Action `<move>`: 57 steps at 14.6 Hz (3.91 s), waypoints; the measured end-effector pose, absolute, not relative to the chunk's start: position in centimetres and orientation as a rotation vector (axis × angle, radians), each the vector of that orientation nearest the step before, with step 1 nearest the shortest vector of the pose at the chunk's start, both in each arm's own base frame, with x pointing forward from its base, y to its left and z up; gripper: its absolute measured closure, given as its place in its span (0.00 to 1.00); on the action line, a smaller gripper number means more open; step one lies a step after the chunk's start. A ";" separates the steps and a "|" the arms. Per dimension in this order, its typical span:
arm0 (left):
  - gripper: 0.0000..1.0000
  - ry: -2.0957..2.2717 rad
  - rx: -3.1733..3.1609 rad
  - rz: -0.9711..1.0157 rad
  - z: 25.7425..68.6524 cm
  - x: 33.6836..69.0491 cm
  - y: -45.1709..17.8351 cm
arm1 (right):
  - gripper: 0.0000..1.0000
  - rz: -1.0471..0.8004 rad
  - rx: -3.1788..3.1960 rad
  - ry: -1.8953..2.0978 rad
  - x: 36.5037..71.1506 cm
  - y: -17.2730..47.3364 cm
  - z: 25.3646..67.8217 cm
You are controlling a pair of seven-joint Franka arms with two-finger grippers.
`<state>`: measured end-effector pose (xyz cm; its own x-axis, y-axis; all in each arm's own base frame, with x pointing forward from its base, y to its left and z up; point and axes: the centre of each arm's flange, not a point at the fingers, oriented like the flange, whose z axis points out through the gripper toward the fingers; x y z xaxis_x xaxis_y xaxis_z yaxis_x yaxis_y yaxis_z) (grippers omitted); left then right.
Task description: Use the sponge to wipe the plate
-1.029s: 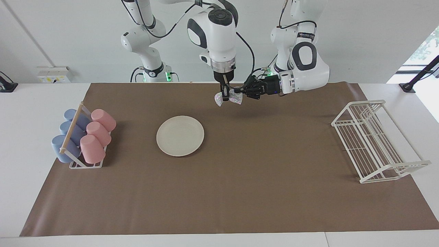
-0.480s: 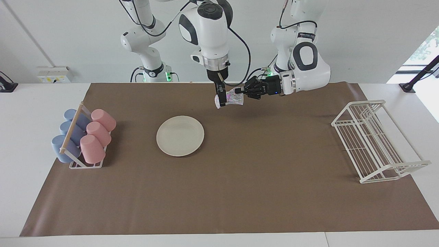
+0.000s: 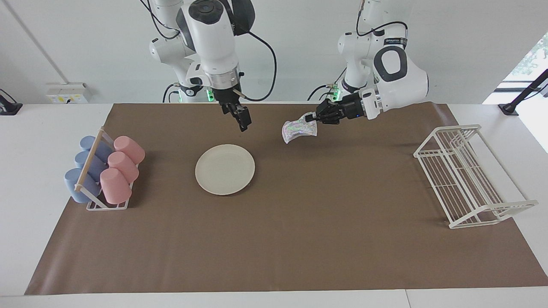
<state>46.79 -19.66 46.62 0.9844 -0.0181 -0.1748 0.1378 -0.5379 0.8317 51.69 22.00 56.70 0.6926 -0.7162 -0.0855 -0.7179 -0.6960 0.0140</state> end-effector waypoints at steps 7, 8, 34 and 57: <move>0.94 0.068 2.634 -0.171 49.4 48.2 -17.9 | 0.00 0.093 -3.052 0.416 54.0 9.6 58.2; 0.94 0.044 2.718 -0.165 49.5 48.2 -17.8 | 0.00 0.082 -3.057 0.338 54.2 7.7 58.4; 0.94 -0.164 4.471 -0.291 40.6 55.8 -15.7 | 0.00 0.017 -3.134 -0.025 55.4 -4.0 60.1; 0.94 -0.217 4.411 -0.176 36.3 61.1 -6.4 | 0.00 0.020 -3.134 -0.027 55.4 -3.7 60.0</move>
